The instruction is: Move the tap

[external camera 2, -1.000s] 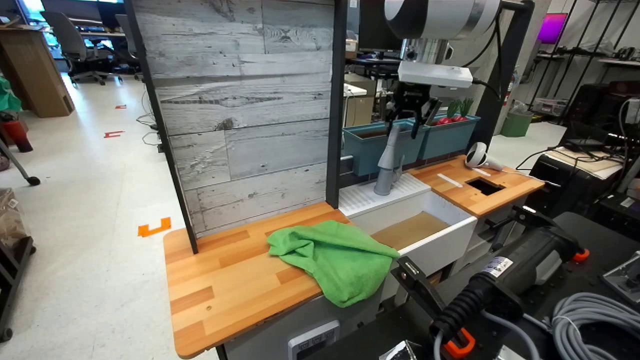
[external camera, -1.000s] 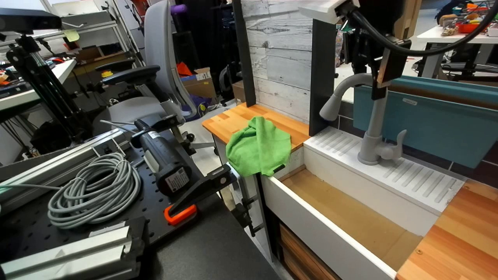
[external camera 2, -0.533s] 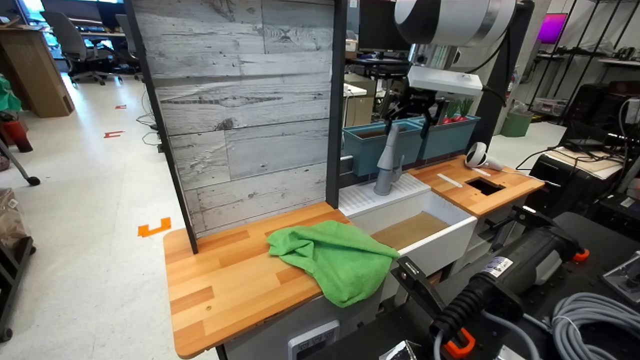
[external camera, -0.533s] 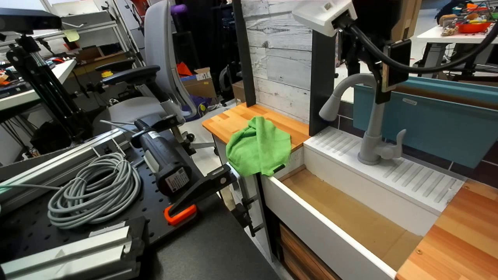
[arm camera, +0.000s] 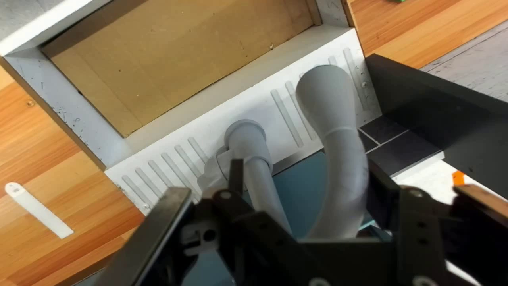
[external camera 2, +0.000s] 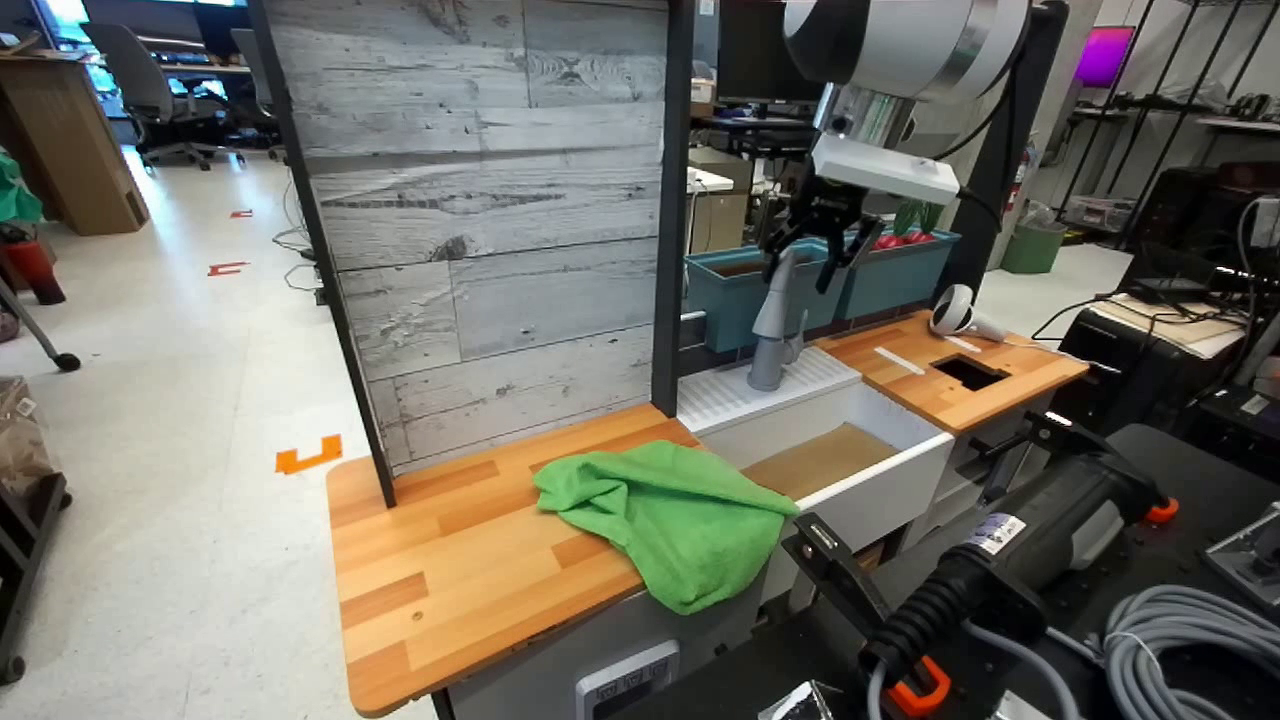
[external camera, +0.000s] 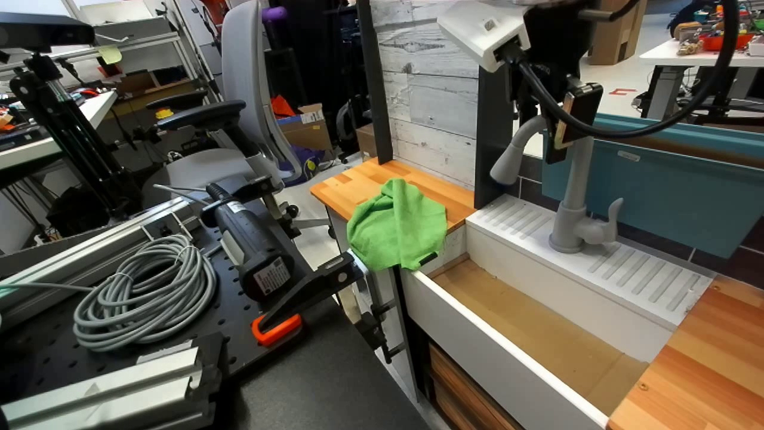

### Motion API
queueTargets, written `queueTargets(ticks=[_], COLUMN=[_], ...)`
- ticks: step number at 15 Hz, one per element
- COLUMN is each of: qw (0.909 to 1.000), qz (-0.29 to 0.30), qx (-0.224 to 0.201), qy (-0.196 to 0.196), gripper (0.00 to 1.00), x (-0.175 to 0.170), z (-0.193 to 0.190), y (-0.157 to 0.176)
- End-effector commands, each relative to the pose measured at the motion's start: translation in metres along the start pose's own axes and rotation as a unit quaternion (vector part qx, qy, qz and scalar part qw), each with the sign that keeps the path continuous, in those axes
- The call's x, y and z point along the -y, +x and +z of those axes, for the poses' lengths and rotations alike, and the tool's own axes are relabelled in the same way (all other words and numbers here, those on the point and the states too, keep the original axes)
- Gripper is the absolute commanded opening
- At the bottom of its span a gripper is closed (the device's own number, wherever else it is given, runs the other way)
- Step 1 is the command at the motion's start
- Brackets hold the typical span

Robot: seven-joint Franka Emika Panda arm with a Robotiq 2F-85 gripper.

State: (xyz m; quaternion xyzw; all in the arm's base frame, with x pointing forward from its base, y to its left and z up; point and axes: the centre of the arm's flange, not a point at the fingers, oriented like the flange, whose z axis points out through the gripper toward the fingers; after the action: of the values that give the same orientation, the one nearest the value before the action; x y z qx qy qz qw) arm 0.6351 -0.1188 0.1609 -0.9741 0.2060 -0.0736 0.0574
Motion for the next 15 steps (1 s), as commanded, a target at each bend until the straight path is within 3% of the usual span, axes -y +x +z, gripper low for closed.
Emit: queueTargets(ticks=[1, 7, 8, 15], qw=[0.9998, 0.9998, 0.9997, 0.9899], qz=[-0.003, -0.014, -0.018, -0.096], qx=[0.009, 0.012, 0.015, 0.077], qy=[0.018, -0.005, -0.012, -0.070], gripper=[0.42, 0.02, 0.06, 0.06], x=[-0.005, -0.011, -0.015, -0.039], z=[-0.008, -0.016, -0.019, -0.038], y=[-0.007, -0.009, -0.009, 0.005])
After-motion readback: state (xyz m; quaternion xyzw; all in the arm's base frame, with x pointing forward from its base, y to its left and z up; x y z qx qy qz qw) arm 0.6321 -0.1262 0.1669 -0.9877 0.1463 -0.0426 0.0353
